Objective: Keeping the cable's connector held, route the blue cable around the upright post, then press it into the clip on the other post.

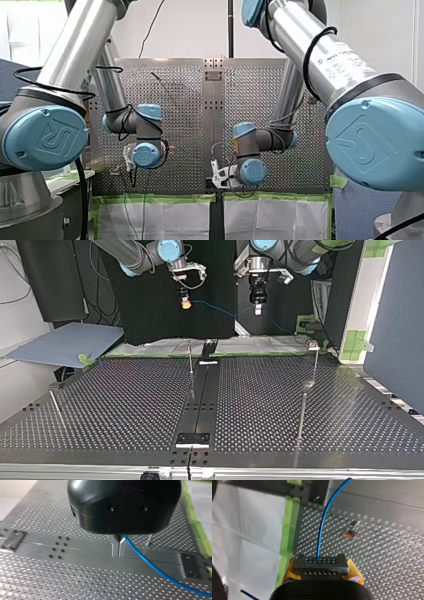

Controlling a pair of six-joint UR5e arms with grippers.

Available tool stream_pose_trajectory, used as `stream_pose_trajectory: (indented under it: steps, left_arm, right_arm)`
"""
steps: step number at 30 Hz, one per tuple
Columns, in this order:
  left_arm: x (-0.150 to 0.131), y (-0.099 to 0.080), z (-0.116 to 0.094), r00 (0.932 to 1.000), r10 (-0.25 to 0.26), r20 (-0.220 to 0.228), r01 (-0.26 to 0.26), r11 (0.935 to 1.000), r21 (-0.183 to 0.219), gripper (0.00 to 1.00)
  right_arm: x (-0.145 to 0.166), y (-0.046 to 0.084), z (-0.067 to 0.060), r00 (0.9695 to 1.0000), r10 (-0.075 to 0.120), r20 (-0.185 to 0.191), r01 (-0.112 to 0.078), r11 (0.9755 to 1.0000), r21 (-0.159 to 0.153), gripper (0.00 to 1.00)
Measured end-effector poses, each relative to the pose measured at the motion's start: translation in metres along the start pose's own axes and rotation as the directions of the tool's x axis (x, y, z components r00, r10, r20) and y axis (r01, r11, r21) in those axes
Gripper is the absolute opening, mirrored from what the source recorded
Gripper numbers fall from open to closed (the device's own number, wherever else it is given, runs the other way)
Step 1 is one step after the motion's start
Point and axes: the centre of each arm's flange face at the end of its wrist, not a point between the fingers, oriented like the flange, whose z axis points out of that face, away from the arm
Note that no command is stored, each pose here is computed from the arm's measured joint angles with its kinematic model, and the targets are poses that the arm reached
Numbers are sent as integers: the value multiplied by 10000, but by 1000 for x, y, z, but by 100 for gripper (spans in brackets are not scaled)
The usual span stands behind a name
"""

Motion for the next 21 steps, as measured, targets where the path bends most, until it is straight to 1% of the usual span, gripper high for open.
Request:
stream_pose_trajectory:
  steps: [2, 3, 5, 6, 7, 10, 14, 17, 20, 21]
  left_arm:
    - [-7, 0, 1, 9998, -198, 66, 198, 9998, -17, 0]
    - [-10, 0, 1, 9996, -250, 95, 250, 9997, -24, 0]
    - [-17, 0, 1, 9995, -288, 140, 288, 9996, -30, 0]
    - [-19, 0, 1, 9995, -285, 149, 286, 9996, -44, 0]
    - [-22, 0, 1, 9995, -282, 160, 283, 9996, -61, 0]
    - [-31, 2, 1, 9995, -271, 182, 273, 9995, -134, 0]
    - [-43, 4, 2, 9993, -292, 212, 298, 9992, -267, 0]
    - [-51, 6, 2, 9991, -354, 228, 361, 9988, -325, 0]
    - [-61, 7, 7, 9984, -466, 314, 478, 9982, -361, 0]
    - [-64, 7, 9, 9981, -498, 355, 511, 9980, -368, 0]
  right_arm:
    - [10, 0, 2, 9997, 198, -143, -197, 9997, 119, 0]
    - [17, 0, 4, 9991, 335, -247, -330, 9992, 214, 0]
    - [30, -1, 7, 9977, 538, -410, -522, 9979, 385, 0]
    - [39, -2, 9, 9966, 640, -524, -614, 9968, 503, 0]
    - [45, -3, 10, 9958, 696, -598, -661, 9961, 589, 0]
    - [67, -6, 15, 9930, 816, -856, -750, 9941, 782, 0]
    - [98, -6, 20, 9885, 909, -1209, -808, 9930, 863, 0]
    - [120, -5, 23, 9841, 975, -1485, -850, 9925, 884, 0]
    - [143, -4, 25, 9782, 1038, -1799, -884, 9918, 919, 0]
    - [153, -4, 26, 9754, 1064, -1930, -895, 9915, 942, 0]
